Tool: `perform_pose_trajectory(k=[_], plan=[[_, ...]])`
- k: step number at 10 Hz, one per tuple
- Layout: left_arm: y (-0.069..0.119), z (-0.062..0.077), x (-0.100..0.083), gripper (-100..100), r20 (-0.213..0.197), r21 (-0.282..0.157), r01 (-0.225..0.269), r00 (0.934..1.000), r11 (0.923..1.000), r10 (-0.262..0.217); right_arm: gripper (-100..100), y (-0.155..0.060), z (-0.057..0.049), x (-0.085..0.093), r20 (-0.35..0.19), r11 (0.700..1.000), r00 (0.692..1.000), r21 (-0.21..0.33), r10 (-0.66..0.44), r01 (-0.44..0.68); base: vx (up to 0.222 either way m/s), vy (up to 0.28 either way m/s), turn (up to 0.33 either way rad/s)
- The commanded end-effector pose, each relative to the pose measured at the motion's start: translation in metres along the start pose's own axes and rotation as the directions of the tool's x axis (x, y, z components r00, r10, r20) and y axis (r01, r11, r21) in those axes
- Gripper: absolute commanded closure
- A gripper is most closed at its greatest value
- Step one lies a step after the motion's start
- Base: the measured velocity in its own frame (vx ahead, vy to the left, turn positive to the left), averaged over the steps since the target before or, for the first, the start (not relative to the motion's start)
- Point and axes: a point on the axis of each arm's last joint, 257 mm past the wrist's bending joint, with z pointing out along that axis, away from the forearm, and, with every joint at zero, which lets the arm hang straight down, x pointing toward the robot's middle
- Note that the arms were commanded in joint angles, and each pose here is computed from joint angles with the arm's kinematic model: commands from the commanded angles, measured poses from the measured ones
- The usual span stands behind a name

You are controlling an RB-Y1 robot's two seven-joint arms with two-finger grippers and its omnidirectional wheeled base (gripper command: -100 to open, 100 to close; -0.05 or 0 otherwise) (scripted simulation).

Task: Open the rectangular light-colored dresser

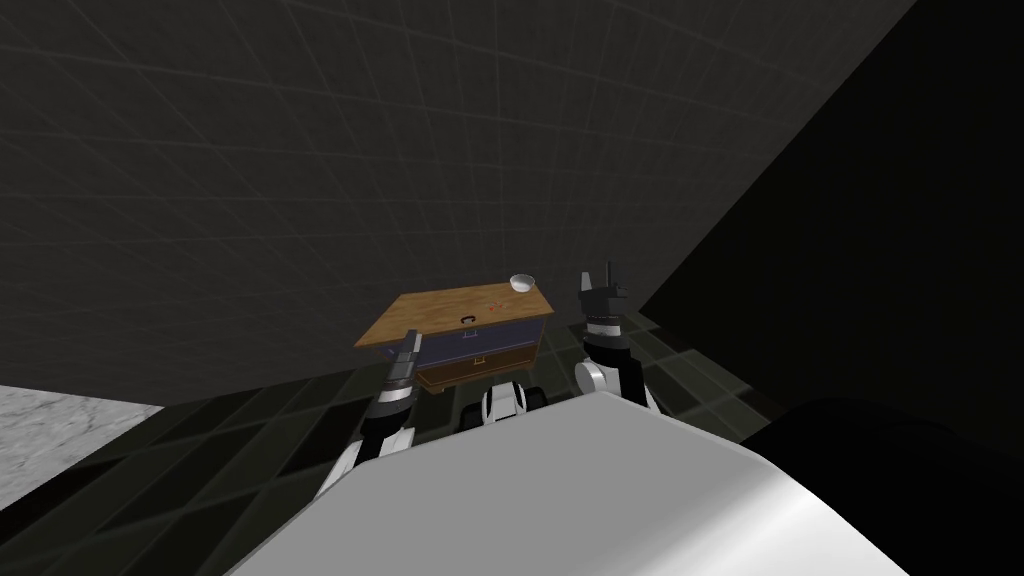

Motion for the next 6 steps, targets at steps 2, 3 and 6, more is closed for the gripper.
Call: perform_pose_trajectory(k=[2,3,6], plan=[[0.021,-0.014,0.007,-100,-0.016,-0.027,-0.011,0.9998,0.9996,0.011,0,0.000,0.000,0.000,0.000,1.000,1.000,0.000,0.000,0.000,0.044,-0.025,0.004],[0.028,-0.019,0.008,-100,-0.023,-0.027,-0.021,0.9995,0.9994,0.020,0,0.000,0.000,0.000,0.000,1.000,1.000,0.000,0.000,0.000,0.056,-0.017,0.005],[0.044,-0.032,0.013,-100,-0.034,-0.054,-0.027,0.9991,0.9982,0.025,0,0.000,0.000,0.000,0.000,1.000,1.000,0.000,0.000,0.000,0.045,-0.019,0.005]])
